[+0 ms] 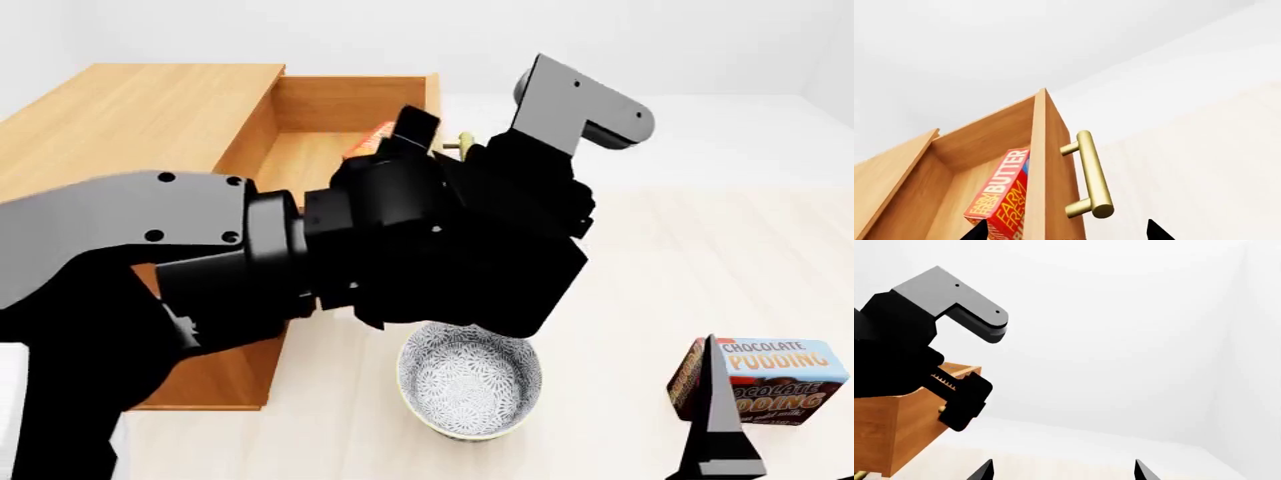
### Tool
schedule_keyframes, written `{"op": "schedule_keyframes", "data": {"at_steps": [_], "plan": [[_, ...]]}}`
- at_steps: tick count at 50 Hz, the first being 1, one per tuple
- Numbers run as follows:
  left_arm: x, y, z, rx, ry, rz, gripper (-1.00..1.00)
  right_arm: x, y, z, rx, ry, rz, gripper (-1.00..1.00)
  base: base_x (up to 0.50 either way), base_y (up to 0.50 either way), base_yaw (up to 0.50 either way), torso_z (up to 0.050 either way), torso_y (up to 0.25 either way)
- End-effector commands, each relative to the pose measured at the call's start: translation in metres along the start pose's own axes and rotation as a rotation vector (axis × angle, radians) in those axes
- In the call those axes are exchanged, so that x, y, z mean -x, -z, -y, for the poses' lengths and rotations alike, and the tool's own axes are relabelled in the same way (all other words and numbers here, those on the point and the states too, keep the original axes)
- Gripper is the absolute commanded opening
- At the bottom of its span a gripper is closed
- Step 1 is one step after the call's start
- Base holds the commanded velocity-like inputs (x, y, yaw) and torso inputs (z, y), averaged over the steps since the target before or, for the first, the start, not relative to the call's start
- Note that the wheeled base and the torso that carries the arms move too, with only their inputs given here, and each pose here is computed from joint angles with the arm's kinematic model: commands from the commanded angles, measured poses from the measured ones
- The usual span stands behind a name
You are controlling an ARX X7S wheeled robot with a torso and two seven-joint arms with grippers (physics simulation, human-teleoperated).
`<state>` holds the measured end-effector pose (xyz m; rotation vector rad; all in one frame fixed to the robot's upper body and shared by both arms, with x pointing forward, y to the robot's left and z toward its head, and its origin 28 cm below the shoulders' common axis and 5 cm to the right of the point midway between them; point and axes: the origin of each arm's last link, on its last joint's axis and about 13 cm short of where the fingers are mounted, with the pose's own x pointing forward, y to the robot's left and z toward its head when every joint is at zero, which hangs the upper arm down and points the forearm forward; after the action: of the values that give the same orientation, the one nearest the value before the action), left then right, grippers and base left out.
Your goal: Put the butter at the back in the top drawer of the cabinet and close it.
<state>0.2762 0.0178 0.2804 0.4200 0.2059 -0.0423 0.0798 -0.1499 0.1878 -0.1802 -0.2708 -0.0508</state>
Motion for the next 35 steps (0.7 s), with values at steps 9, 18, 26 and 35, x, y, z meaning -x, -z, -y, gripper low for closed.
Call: {"op": "schedule_keyframes", "data": {"at_steps": [9, 18, 26, 35], "plan": [[0.003, 0.014, 0.005, -0.088, 0.082, 0.059, 1.0, 0.001, 0.0, 0.0, -0.001, 0.005, 0.001, 1.0, 0.0, 0.0, 0.0, 0.0, 0.0], [0.0, 0.018, 0.005, -0.106, 0.113, 0.068, 1.0, 0.002, 0.001, 0.0, -0.001, 0.006, 0.0, 1.0, 0.0, 0.0, 0.0, 0.0, 0.0], [-0.005, 0.022, 0.006, -0.108, 0.135, 0.044, 1.0, 0.002, 0.001, 0.0, 0.0, 0.007, -0.001, 1.0, 0.0, 0.0, 0.0, 0.0, 0.0], [-0.013, 0.026, 0.005, -0.098, 0.163, 0.006, 1.0, 0.002, 0.001, 0.0, -0.001, 0.007, -0.002, 1.0, 0.0, 0.0, 0.0, 0.0, 0.0]]}}
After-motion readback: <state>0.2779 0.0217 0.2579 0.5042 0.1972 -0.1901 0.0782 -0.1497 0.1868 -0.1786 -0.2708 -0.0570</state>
